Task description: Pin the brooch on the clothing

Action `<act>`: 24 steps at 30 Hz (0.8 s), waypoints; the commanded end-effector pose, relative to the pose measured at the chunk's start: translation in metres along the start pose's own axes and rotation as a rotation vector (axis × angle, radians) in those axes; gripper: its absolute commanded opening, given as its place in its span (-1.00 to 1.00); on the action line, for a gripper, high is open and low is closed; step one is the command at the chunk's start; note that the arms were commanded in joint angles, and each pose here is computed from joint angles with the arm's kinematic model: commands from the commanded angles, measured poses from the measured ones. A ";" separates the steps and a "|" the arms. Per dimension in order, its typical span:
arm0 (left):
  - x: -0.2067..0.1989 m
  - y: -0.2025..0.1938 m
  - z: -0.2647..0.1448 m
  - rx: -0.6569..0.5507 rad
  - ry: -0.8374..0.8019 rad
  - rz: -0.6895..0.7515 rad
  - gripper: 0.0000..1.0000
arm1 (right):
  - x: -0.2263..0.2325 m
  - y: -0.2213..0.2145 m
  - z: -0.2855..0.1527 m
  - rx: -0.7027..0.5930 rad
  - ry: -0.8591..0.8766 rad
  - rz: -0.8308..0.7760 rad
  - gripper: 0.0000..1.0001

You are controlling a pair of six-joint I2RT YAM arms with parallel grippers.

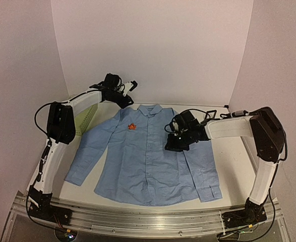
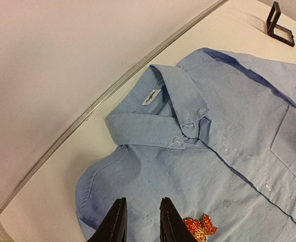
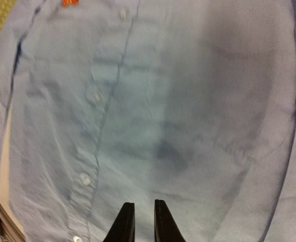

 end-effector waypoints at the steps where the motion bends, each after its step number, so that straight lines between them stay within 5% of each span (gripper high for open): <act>1: 0.015 -0.028 0.034 -0.043 0.031 -0.059 -0.60 | 0.004 -0.046 0.000 0.125 -0.010 0.076 -0.90; 11: 0.021 -0.074 0.082 -0.017 0.117 -0.069 -0.75 | -0.027 -0.119 0.003 0.303 -0.084 0.123 -1.00; 18: 0.032 -0.106 0.091 0.056 0.183 -0.087 -0.77 | -0.027 -0.116 0.003 0.307 -0.096 0.088 -1.00; 24: 0.037 -0.078 0.072 0.009 0.193 -0.088 -0.70 | -0.017 -0.099 0.000 0.286 -0.086 0.037 -1.00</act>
Point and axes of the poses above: each gripper's point midway between its finger pads, its own z axis out along the fingers, its own x axis along the line the jaws close on, y = z × x, the point moved 6 cm from there along -z, back along the fingers, and after that the axes turned 2 degrees about -z, right-handed, at the moved point
